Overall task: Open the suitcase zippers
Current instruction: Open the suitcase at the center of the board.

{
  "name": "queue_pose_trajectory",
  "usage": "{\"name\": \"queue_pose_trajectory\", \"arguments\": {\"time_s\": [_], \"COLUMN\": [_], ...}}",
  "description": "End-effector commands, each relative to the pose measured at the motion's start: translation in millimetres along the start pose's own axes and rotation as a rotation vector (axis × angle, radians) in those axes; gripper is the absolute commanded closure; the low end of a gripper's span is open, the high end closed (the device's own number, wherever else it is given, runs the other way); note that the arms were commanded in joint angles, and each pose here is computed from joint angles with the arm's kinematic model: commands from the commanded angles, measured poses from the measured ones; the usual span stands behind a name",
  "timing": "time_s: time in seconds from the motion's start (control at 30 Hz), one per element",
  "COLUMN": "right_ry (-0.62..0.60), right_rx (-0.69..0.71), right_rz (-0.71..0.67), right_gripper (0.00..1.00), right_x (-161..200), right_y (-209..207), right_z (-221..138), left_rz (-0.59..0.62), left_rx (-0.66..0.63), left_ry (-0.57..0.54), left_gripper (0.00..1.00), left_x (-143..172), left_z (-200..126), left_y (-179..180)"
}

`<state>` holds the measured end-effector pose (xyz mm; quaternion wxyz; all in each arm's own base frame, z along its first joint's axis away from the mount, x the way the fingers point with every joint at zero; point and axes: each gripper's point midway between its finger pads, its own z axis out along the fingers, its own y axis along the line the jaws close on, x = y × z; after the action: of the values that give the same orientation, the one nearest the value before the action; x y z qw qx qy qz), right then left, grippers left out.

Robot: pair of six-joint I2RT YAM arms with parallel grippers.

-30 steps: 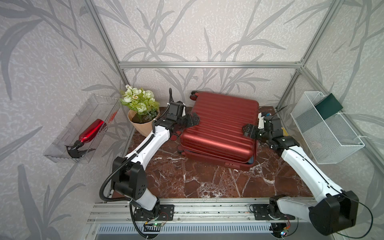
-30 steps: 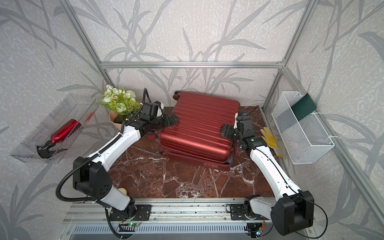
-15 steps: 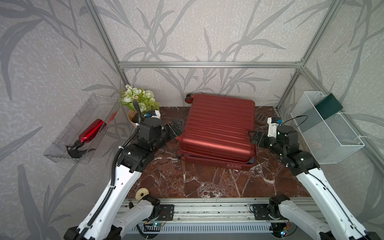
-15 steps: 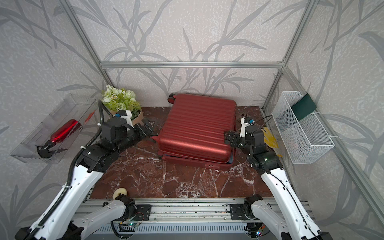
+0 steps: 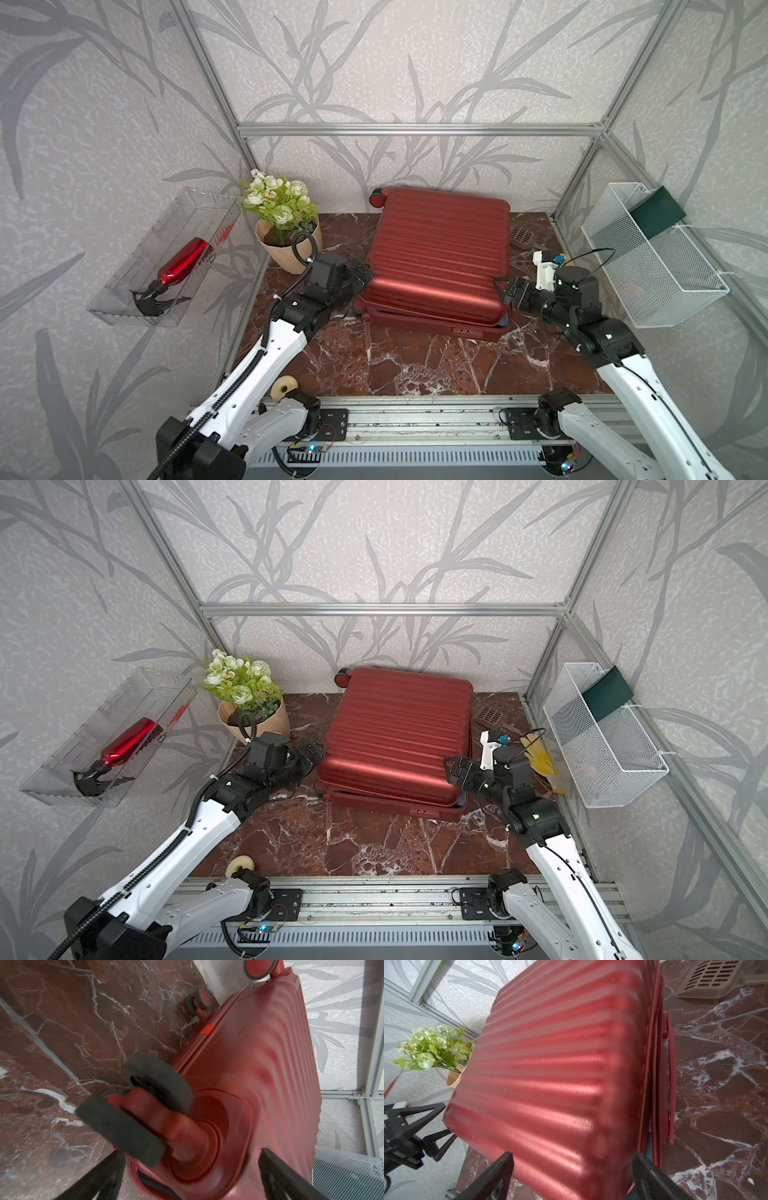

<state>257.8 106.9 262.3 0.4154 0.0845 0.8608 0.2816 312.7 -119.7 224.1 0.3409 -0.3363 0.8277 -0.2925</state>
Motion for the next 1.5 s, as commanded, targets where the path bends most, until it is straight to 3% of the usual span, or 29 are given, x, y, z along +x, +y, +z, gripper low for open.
{"name": "queue_pose_trajectory", "arguments": {"time_s": [0.0, 0.17, 0.27, 0.5, 0.63, 0.8, 1.03, 1.2, 1.47], "right_ry": [-0.002, -0.014, -0.023, -0.057, -0.05, -0.081, -0.119, -0.11, -0.204], "right_rx": [-0.031, -0.087, -0.094, -0.102, -0.118, -0.086, 0.172, 0.202, 0.254], "right_rz": [0.016, 0.034, 0.031, 0.015, -0.054, -0.161, -0.208, -0.209, -0.306], "right_gripper": [0.1, 0.11, 0.11, 0.11, 0.13, 0.13, 0.13, 0.13, 0.19], "right_x": [5, 10, 9, 5, 6, 1, -3, -5, -36], "right_y": [4, 8, 9, 12, 20, 23, -24, -28, -16], "right_z": [-6, -5, -6, -17, -32, -51, -56, -53, -91], "left_rz": [-0.071, -0.133, -0.154, -0.198, -0.194, -0.172, -0.153, -0.139, -0.053], "left_rx": [0.068, 0.137, 0.164, 0.243, 0.288, 0.365, 0.438, 0.479, 0.543], "left_ry": [-0.115, -0.261, -0.302, -0.294, -0.301, -0.304, -0.36, -0.387, -0.446], "left_gripper": [0.01, 0.07, 0.17, 0.49, 0.65, 0.78, 0.79, 0.81, 0.83], "left_x": [-20, -39, -45, -47, -53, -62, -72, -72, -75], "left_z": [6, 6, 9, 7, -15, -48, -97, -122, -153], "left_y": [-8, -3, -2, -18, -34, -64, -85, -95, -132]}}
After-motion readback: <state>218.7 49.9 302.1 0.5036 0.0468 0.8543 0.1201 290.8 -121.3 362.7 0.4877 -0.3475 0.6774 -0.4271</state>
